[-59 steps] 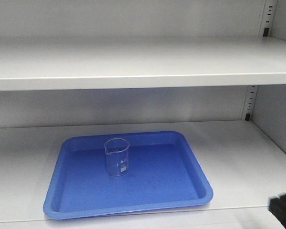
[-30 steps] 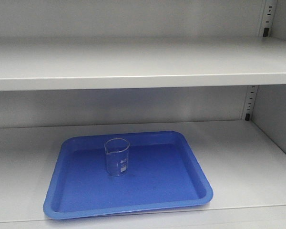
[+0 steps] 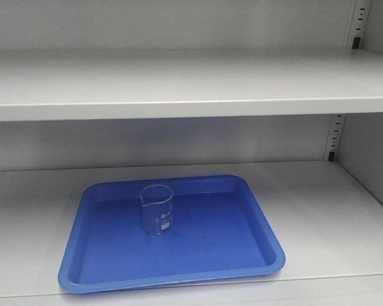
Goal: Pick beaker and place in left cabinet
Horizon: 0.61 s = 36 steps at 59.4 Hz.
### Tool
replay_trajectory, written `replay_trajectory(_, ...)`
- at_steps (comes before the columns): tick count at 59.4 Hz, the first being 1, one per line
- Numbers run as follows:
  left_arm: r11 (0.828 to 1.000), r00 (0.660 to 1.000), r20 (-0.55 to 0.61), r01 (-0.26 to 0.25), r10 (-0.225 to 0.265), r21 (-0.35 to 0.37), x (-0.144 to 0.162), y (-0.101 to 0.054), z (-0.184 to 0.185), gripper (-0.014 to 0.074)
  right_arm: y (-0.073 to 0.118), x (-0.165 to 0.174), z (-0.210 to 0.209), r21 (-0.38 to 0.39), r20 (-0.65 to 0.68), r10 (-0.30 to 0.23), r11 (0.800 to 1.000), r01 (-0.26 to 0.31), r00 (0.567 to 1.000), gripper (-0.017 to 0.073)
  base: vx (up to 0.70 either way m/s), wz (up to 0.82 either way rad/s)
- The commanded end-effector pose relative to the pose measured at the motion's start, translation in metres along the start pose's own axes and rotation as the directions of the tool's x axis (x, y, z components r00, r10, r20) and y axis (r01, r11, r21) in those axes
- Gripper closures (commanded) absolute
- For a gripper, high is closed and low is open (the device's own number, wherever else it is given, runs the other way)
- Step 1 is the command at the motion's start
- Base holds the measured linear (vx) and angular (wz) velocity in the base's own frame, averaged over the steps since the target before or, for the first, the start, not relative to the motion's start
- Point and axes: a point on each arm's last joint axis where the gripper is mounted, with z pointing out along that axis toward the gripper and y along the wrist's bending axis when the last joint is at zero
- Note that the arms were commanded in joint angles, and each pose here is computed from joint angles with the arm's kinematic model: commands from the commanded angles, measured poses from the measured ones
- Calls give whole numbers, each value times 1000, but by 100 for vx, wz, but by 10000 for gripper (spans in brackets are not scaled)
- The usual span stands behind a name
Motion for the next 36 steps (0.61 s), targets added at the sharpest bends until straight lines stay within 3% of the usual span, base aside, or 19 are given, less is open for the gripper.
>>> replay_trajectory(1, 1000, 995, 99, 0, -2, 18, -12, -1, -3, 590, 0, -6, -1, -3, 90, -1, 1000, 2, 996, 564, 0, 0)
replay_trajectory(36, 1000, 995, 99, 0, -2, 18, -12, -1, -3, 590, 0, -6, -1, -3, 90, -1, 1000, 2, 996, 564, 0, 0)
